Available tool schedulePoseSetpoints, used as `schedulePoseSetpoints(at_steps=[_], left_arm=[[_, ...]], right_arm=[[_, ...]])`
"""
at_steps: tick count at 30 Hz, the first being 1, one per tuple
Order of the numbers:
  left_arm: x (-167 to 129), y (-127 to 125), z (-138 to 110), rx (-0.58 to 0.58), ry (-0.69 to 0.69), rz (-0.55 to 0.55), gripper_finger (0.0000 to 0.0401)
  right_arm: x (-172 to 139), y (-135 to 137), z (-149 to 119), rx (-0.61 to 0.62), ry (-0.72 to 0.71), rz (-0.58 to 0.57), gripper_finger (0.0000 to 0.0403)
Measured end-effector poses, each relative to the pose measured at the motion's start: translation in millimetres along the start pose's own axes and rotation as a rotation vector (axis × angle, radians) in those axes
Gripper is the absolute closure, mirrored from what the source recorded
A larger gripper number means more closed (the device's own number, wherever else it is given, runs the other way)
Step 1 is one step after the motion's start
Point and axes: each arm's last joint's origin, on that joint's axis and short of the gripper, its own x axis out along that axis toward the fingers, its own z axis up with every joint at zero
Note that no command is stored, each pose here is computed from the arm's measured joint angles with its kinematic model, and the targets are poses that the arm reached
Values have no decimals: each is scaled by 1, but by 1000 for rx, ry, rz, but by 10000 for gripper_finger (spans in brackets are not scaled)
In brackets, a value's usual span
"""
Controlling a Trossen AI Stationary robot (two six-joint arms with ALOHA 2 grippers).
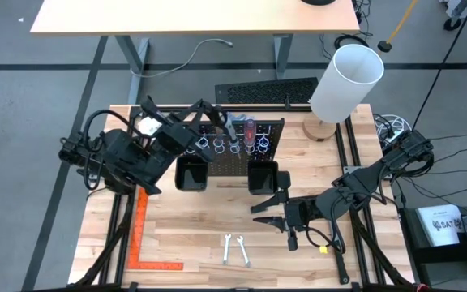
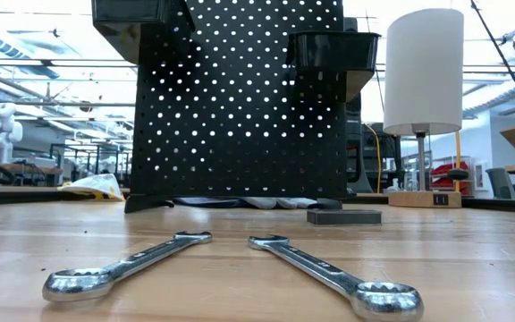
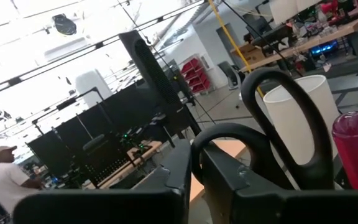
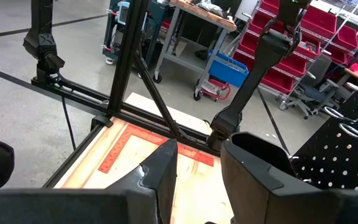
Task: Hang tools onto peg board
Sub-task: Hang the black scissors on the black peg board
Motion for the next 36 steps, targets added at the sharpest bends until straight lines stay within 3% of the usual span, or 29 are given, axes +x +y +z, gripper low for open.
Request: schedulePoseSetpoints(at_steps=[6, 13, 28, 36], left_arm=[[0, -1, 0, 1, 2, -1, 386], [-1, -9, -4, 27, 13, -6, 357], [-3, -18, -11, 51, 52, -6, 350], [-10, -19, -8, 48, 52, -23, 285]], right_arm=[[0, 0, 0, 0, 0, 0, 287], [0, 0, 0, 0, 0, 0, 287], [0, 0, 0, 0, 0, 0, 287], [0, 0, 0, 0, 0, 0, 287]])
